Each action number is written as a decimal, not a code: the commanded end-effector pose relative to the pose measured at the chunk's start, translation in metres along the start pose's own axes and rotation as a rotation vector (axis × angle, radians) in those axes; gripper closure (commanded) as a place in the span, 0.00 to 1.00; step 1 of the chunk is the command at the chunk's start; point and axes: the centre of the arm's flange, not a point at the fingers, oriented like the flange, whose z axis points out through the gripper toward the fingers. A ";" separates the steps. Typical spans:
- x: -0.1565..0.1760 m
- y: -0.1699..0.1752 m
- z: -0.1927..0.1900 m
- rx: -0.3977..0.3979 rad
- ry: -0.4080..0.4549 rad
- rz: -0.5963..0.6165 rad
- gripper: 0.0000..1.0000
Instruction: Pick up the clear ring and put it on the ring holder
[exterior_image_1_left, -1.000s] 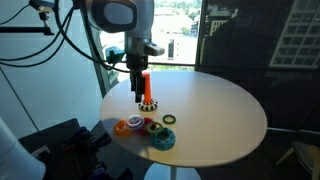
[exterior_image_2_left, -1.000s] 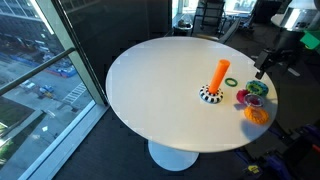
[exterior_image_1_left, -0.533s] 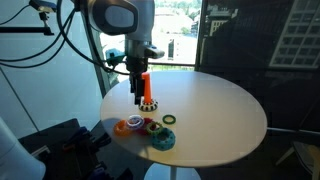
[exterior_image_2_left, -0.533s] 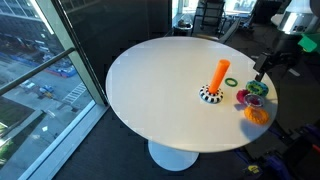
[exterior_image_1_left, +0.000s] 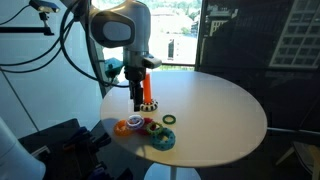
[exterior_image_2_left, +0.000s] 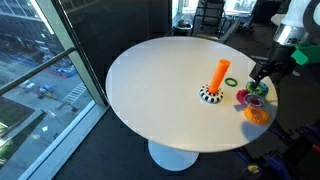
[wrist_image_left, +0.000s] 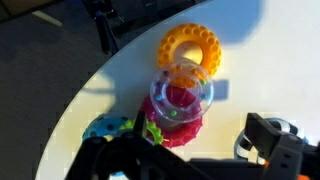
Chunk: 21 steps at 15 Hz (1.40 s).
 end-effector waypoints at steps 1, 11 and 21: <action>-0.002 -0.005 0.014 -0.004 0.046 0.035 0.00; -0.007 -0.009 0.050 -0.010 0.053 0.064 0.00; 0.003 -0.016 0.072 -0.008 0.112 0.080 0.00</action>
